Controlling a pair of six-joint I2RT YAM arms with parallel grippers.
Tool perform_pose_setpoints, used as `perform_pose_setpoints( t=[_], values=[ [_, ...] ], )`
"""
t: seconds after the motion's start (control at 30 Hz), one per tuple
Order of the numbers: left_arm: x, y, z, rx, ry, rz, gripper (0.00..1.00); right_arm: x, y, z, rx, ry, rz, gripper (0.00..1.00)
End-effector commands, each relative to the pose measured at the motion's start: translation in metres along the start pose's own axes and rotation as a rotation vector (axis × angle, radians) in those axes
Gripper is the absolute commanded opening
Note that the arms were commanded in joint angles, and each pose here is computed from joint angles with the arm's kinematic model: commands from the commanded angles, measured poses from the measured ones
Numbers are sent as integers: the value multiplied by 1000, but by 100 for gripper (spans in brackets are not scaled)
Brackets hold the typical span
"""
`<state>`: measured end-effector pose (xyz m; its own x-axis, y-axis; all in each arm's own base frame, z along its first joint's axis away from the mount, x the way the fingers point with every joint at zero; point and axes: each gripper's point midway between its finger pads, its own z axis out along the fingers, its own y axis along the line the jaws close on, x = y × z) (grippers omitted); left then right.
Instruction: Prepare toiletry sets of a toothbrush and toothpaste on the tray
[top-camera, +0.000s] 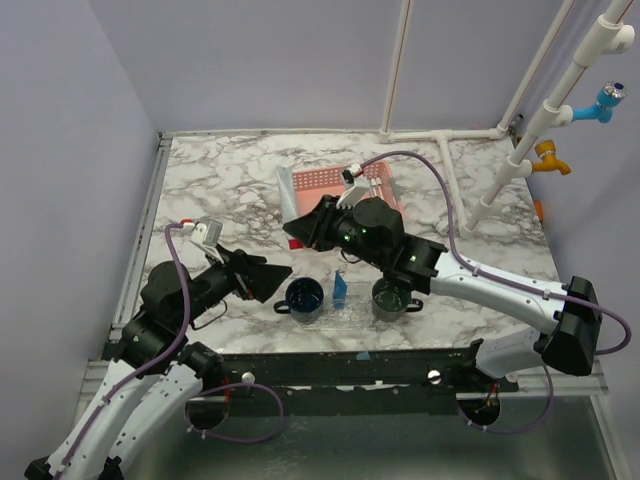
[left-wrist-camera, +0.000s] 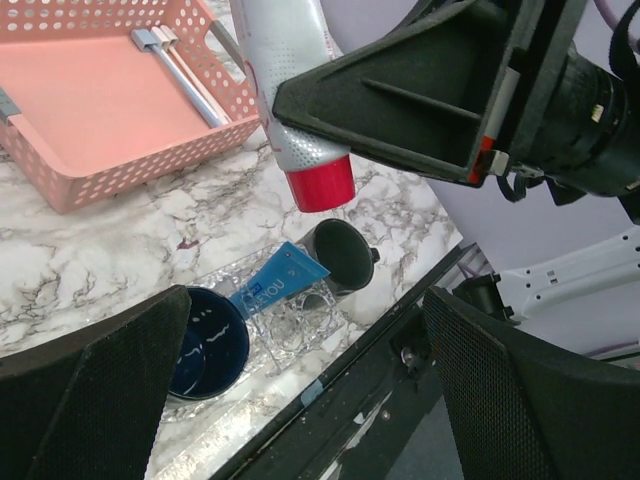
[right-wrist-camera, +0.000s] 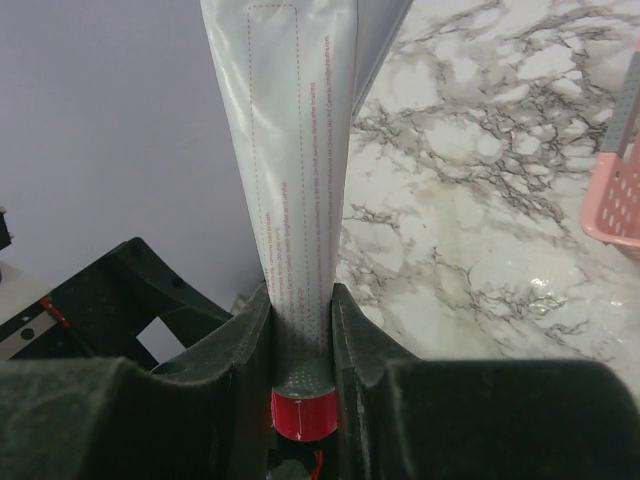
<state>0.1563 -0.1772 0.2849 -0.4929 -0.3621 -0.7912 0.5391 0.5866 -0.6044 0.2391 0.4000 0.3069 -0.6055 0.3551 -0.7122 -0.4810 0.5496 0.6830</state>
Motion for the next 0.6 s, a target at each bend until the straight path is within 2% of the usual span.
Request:
perform_pose_setpoints(
  t=[0.0,0.27,0.57],
  values=[
    [-14,0,0,-33,-42,-14,99,-24,29,0,-44,-121,53,22],
    [-19,8,2,-87,-62,-33,96,-7,47,4,-16,-142,43,22],
    [-24,17,1,-140,-88,-27,87,9,67,11,-1,-145,28,22]
  ],
)
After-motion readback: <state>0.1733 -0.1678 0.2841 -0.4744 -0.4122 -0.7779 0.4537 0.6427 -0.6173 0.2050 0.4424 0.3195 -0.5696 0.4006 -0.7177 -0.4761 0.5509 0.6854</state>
